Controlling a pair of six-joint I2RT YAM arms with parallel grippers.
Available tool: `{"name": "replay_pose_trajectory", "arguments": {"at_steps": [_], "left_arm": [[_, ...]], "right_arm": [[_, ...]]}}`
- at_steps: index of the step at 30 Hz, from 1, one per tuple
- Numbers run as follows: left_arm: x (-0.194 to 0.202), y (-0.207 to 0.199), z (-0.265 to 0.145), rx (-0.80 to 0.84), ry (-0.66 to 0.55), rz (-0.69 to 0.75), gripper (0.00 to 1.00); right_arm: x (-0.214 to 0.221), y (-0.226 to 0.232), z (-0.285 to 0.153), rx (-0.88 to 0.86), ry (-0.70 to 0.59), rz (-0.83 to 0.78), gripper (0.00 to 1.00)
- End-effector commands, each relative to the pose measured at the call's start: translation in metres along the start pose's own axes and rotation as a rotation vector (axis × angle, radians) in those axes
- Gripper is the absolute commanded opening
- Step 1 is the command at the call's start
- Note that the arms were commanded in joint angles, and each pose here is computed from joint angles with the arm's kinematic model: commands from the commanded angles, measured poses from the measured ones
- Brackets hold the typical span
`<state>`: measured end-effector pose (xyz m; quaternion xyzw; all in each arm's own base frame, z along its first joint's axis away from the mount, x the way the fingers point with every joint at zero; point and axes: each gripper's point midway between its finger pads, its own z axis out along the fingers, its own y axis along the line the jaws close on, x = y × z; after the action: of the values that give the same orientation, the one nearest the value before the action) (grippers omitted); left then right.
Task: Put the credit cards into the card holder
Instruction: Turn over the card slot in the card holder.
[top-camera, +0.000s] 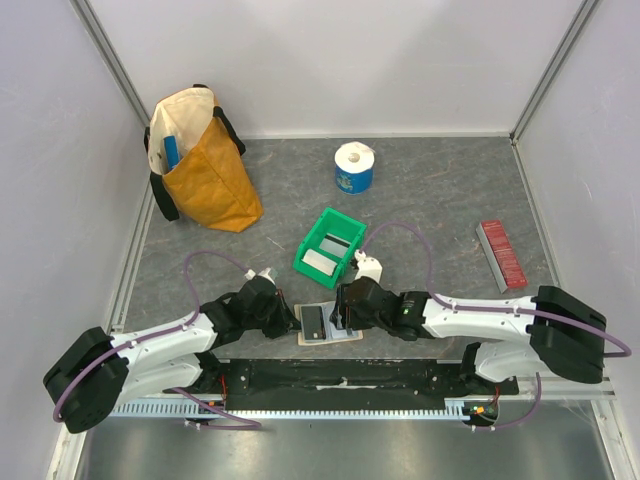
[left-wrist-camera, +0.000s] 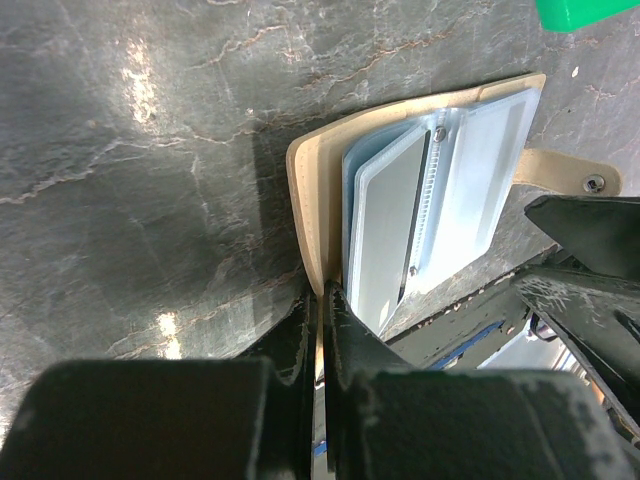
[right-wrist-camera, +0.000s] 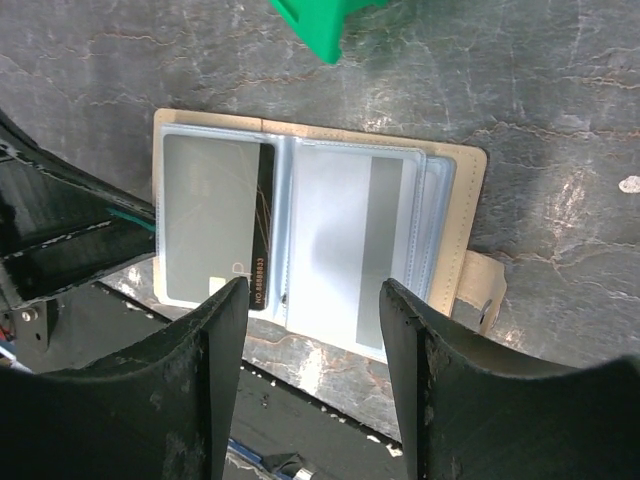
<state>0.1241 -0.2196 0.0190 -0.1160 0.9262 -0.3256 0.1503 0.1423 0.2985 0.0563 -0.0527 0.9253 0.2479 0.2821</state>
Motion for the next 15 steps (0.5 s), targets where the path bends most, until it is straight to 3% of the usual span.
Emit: {"name": "replay_pose_trajectory", "arguments": {"at_steps": [1,15], "left_arm": [[-0.002,-0.006,0.000,0.029,-0.009,0.013,0.02],[-0.001,-0.005,0.000,0.026,-0.008,0.014,0.02]], "right_arm": [[0.001,-0.003,0.005,0.021,0.001,0.007,0.62],[0.015,-0.011,0.013,0.045,0.048,-0.005,0.62]]}}
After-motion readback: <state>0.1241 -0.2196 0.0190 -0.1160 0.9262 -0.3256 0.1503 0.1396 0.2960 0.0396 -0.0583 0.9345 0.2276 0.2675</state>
